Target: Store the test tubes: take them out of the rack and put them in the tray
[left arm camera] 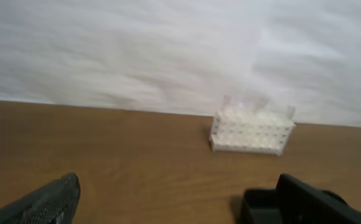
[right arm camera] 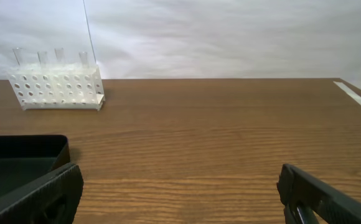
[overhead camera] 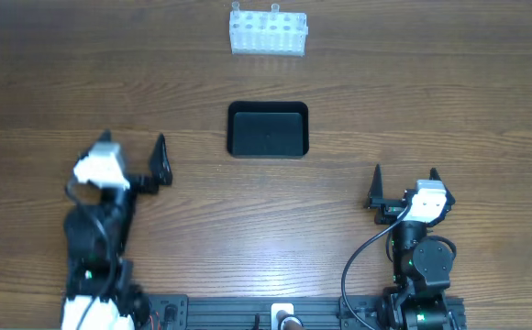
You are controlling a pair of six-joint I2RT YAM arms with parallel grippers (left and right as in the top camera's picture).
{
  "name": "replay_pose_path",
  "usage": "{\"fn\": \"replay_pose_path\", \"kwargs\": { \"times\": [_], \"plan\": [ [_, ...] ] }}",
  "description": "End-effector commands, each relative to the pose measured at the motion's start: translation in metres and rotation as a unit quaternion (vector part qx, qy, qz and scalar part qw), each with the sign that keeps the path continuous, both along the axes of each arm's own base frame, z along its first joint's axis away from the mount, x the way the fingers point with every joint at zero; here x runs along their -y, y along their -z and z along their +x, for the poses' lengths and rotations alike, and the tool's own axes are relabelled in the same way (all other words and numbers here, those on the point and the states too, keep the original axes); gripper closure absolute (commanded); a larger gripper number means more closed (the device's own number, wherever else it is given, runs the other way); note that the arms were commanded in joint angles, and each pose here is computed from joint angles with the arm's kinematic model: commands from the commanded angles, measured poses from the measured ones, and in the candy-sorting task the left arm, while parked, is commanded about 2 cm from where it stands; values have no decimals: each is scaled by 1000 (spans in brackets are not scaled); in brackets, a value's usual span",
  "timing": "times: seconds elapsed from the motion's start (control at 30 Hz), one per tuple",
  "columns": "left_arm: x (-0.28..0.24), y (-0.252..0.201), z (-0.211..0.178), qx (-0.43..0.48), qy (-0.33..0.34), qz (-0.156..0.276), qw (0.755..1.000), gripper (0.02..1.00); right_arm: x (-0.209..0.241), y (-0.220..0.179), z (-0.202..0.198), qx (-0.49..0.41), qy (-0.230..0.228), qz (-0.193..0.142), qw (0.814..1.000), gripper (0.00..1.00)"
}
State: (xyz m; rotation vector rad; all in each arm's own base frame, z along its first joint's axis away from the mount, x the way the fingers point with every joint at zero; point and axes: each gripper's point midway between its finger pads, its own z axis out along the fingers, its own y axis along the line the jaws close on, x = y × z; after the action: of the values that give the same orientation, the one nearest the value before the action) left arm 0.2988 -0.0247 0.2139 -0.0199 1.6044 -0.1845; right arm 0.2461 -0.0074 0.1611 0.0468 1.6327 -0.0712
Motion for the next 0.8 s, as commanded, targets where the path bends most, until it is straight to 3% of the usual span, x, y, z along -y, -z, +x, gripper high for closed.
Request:
{"fn": "replay_pose_path", "kwargs": {
  "times": [0.03,0.33,0.8],
  "plan": [
    [4,-23,39,-19,7,11,1000,20,0,2,0,0,0,-4,1000,7],
    [48,-24,142,-90,46,20,995,20,0,2,0,0,0,-4,1000,9],
    [118,14,273,-198,38,60,978,18,0,2,0,0,0,-4,1000,9]
  ]
}}
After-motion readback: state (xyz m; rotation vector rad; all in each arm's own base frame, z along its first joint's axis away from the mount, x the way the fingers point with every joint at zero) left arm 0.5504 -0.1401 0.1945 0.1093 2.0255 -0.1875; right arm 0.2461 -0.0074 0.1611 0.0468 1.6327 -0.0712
